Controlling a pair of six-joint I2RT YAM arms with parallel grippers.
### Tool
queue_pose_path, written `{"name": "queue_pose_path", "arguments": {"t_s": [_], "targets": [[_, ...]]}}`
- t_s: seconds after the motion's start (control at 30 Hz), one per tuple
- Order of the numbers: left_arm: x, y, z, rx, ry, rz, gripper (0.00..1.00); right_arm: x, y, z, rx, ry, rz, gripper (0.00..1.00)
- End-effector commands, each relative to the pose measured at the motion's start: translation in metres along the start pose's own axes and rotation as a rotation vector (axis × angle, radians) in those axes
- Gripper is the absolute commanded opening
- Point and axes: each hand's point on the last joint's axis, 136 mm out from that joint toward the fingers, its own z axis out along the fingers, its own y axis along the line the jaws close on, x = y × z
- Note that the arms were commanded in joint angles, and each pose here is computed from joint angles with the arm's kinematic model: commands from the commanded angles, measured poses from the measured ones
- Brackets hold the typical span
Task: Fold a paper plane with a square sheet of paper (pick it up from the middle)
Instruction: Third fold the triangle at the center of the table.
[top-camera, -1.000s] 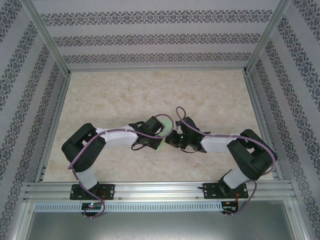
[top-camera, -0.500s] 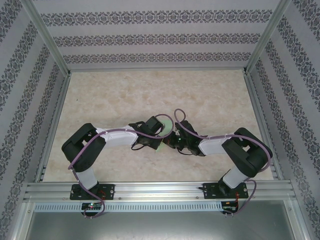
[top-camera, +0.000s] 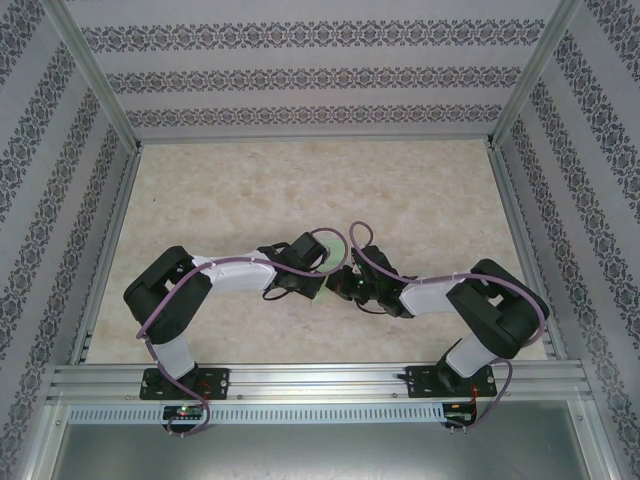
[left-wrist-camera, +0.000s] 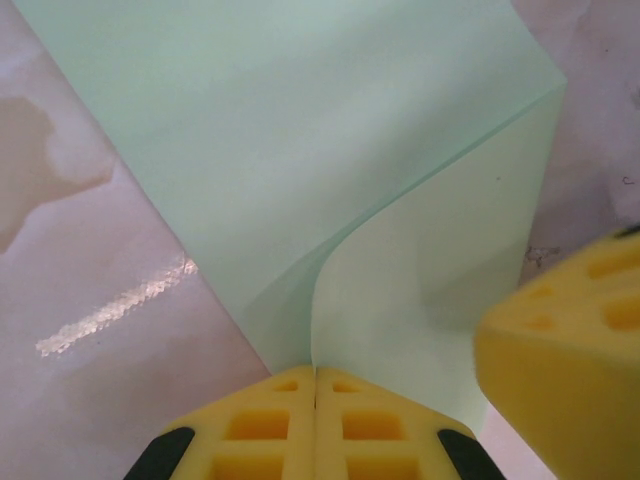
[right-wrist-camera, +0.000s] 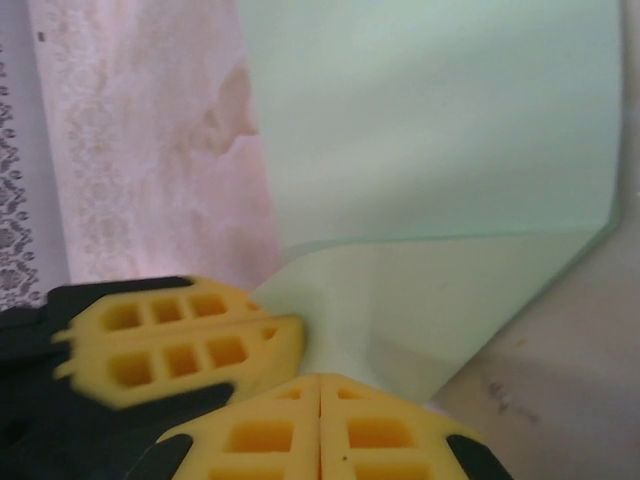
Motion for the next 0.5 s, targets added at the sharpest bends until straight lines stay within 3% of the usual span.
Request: {"name": "queue_pose_path", "arguments": {"t_s": [0.0, 0.47], "targets": [[0.015, 0.014, 0.01, -0.053, 0.066, -0.019, 0.02, 0.006, 0.007, -0.005, -0.024, -0.004, -0.015, 0.06], [0.013, 0.014, 0.011, -0.054, 0.07, -0.024, 0.02, 0.02, 0.009, 0.014, -0.052, 0.014, 0.014, 0.05]]}}
